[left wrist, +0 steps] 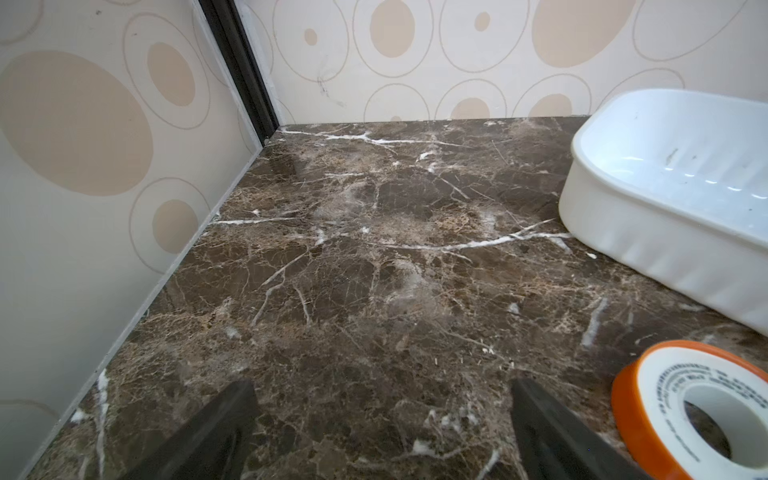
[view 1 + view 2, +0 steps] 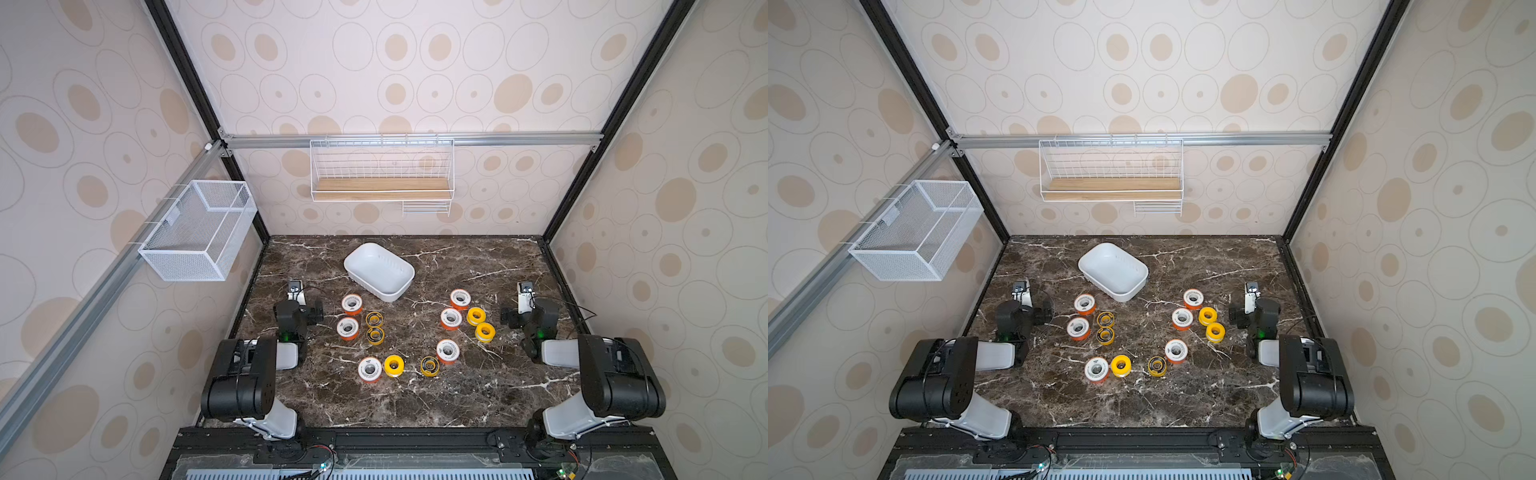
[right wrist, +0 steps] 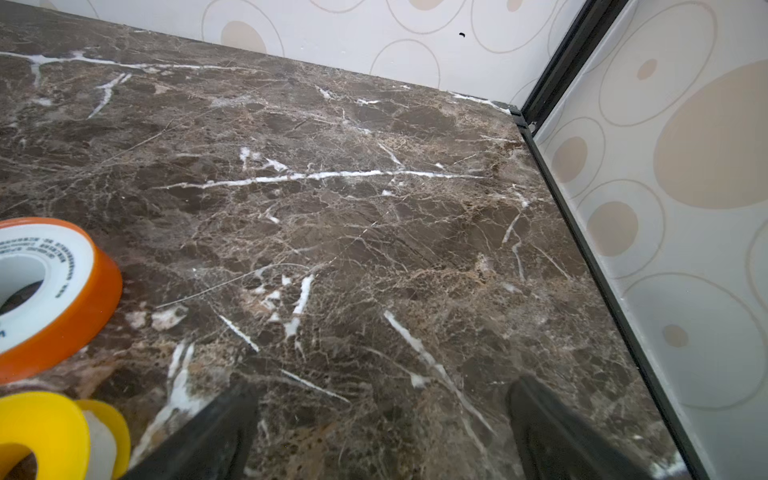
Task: Put the sealing tape into the storage box
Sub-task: Move the storage box to the center of the board.
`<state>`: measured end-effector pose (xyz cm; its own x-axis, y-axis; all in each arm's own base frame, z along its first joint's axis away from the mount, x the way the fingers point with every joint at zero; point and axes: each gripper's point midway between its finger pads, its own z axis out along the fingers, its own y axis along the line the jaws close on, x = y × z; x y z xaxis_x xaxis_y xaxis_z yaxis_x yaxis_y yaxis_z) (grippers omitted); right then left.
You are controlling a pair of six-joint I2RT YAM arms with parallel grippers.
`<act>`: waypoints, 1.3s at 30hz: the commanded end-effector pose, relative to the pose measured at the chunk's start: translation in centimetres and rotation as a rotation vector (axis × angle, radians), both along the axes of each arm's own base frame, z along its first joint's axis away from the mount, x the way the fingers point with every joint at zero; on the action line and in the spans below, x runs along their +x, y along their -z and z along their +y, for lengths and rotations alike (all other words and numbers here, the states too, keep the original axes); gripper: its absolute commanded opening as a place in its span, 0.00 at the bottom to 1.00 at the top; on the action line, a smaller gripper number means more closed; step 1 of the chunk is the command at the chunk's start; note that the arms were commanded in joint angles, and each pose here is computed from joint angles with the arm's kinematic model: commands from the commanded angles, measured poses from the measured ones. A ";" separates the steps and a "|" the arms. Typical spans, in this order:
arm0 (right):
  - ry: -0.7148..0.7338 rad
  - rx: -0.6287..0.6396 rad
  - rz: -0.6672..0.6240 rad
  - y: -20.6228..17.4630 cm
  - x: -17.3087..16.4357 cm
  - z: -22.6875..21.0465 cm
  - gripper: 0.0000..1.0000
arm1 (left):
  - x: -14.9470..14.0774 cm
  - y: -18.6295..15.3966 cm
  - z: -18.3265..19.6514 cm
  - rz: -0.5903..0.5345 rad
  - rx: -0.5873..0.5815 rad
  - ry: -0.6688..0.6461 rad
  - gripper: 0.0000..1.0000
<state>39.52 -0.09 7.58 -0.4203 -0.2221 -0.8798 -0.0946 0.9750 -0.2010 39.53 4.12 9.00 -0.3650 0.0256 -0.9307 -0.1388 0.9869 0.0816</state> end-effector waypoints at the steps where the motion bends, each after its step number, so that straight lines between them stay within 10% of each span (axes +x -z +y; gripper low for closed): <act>1: -0.005 -0.001 -0.017 -0.7 0.2 0.2 1.00 | 0.6 -0.6 -0.1 -0.012 0.008 0.001 0.99; 23: -0.005 -0.002 -0.020 -0.8 0.2 0.2 1.00 | 0.6 -0.8 -0.1 -0.017 0.009 -0.003 0.99; 39: 0.124 0.205 0.180 -5.2 -0.6 0.2 1.00 | -4.9 -7.0 5.4 -0.044 -0.094 -0.420 0.99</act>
